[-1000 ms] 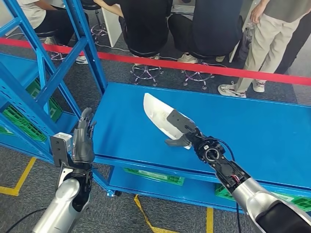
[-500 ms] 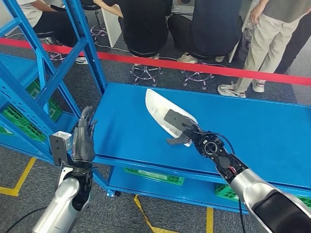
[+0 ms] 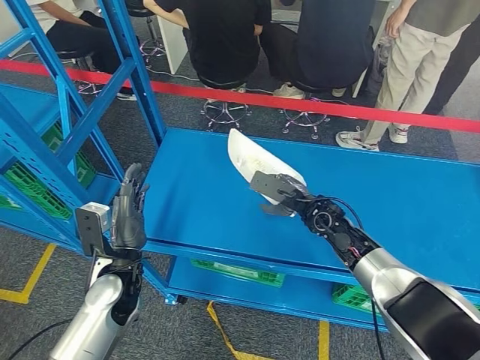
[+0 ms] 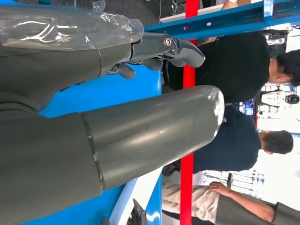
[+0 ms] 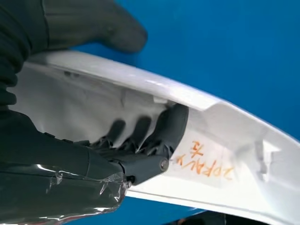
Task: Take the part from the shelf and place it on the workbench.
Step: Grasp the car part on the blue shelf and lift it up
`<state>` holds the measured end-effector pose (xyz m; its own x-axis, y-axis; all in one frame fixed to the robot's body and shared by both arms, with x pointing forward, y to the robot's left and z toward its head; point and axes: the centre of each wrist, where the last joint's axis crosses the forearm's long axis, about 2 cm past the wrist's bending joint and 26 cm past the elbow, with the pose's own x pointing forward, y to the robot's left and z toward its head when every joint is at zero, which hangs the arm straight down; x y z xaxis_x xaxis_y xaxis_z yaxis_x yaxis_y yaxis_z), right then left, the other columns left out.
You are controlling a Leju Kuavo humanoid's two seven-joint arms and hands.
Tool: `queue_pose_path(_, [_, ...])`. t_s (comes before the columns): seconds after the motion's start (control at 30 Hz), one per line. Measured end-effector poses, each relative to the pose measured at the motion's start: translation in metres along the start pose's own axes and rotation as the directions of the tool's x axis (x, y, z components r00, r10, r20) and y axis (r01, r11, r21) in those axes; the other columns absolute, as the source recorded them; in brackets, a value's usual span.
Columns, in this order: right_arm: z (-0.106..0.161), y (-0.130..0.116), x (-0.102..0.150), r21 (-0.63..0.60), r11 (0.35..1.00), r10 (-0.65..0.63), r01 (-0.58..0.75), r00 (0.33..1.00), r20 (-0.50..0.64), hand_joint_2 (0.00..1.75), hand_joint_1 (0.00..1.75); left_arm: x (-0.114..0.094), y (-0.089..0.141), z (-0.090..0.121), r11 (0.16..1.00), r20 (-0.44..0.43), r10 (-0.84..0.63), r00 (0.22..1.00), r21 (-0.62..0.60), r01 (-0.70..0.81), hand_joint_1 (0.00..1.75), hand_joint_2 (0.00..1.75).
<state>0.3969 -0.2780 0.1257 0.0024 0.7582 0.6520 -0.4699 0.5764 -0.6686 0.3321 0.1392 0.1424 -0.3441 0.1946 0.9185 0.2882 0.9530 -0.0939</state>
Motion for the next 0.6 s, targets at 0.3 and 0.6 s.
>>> queue_pose_path(0.3, [-0.003,-0.007,0.000,-0.022,0.999,0.026,-0.026,1.000,-0.007,1.75,1.75,0.002,0.000,0.000,1.000,0.000,-0.005,1.000,0.002,0.005,0.00,0.00])
queue_pose_path(0.6, [-0.004,-0.011,0.000,-0.021,0.999,-0.040,0.040,0.999,0.009,1.75,1.75,0.003,0.001,-0.001,1.000,0.004,-0.007,1.000,0.006,0.007,0.00,0.00])
